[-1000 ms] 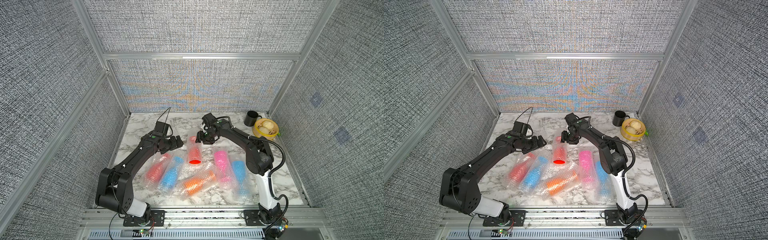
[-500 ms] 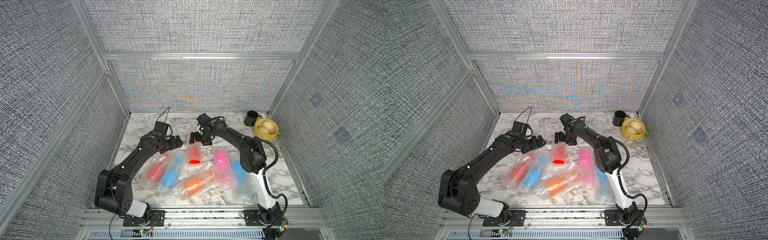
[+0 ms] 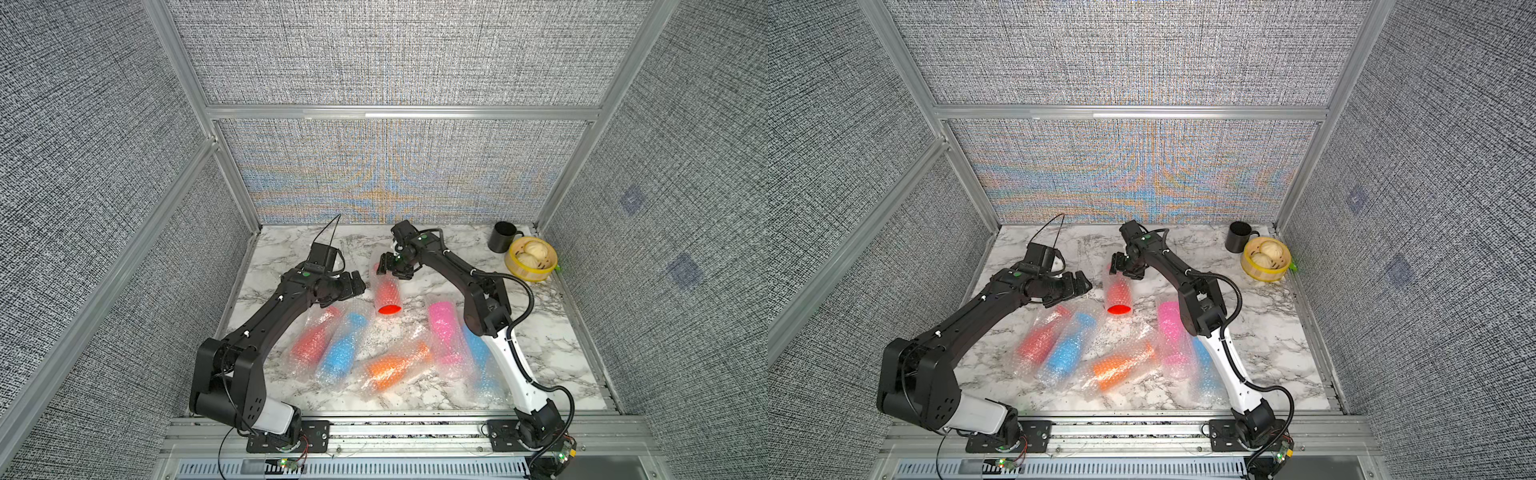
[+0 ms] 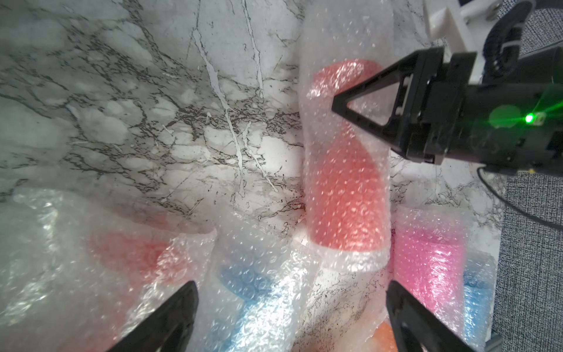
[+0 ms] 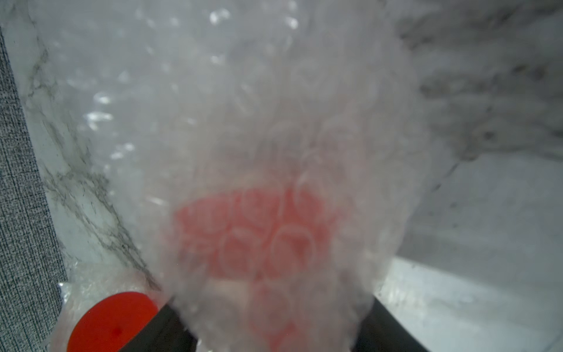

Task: Unpack wine glasses from bubble wrap
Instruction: Move the bubble wrap to the center of the board.

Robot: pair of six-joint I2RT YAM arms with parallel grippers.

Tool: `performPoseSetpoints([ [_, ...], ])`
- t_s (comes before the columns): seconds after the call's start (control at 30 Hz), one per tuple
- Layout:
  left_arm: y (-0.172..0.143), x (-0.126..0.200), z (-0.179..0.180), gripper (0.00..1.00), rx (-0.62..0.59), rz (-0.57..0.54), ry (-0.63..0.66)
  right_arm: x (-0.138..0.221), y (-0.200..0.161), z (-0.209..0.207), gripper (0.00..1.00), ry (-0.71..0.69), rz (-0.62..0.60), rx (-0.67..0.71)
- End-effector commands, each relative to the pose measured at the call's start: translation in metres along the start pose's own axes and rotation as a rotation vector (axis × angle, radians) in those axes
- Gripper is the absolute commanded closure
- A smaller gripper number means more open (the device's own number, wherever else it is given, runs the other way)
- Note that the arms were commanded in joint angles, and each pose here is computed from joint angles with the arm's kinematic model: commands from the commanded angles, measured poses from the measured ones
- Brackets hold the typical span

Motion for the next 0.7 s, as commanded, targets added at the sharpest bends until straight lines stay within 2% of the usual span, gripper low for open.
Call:
performPoseSetpoints([
  [0.0, 0.000, -0.001, 0.001, 0.05, -0.011, 0.005, 0.007, 0.001, 0.015, -0.006, 0.31, -0.004, -0.044, -0.015],
  [0.07, 0.000, -0.002, 0.001, 0.05, -0.009, 0.008, 0.008, 0.005, 0.026, -0.010, 0.30, 0.017, -0.082, -0.028],
  [0.13, 0.001, -0.003, 0.001, 0.05, -0.009, 0.009, 0.006, 0.010, 0.036, -0.013, 0.25, 0.049, -0.110, -0.046],
  [0.2, 0.002, -0.003, 0.001, 0.05, -0.009, 0.010, 0.004, 0.022, 0.042, -0.011, 0.15, 0.079, -0.129, -0.029],
  [0.27, 0.002, -0.003, 0.000, 0.05, -0.013, 0.010, 0.002, 0.045, 0.045, -0.003, 0.02, 0.053, -0.161, 0.039],
  [0.4, 0.007, 0.004, -0.005, 0.05, -0.012, -0.016, -0.005, 0.090, 0.042, -0.004, 0.01, -0.093, -0.203, 0.100],
  [0.5, 0.015, 0.011, -0.009, 0.04, -0.013, -0.053, 0.009, 0.114, 0.030, 0.012, 0.05, -0.057, -0.219, 0.158],
  [0.6, 0.022, 0.015, -0.010, 0.05, -0.030, -0.082, 0.042, 0.120, 0.009, 0.037, 0.12, -0.008, -0.166, 0.217],
  [0.67, 0.024, 0.016, -0.005, 0.05, -0.027, -0.101, 0.082, 0.111, -0.008, 0.048, 0.14, -0.053, -0.101, 0.250],
])
Point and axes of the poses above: each gripper's point midway between its finger pads, its own x axis back along the fingers, its own z axis along the line the jaws close on, y = z × x, the point moved 6 cm from there along x, back along the fingers, and after that the axes turned 9 degrees about x, right-handed, at the moved point
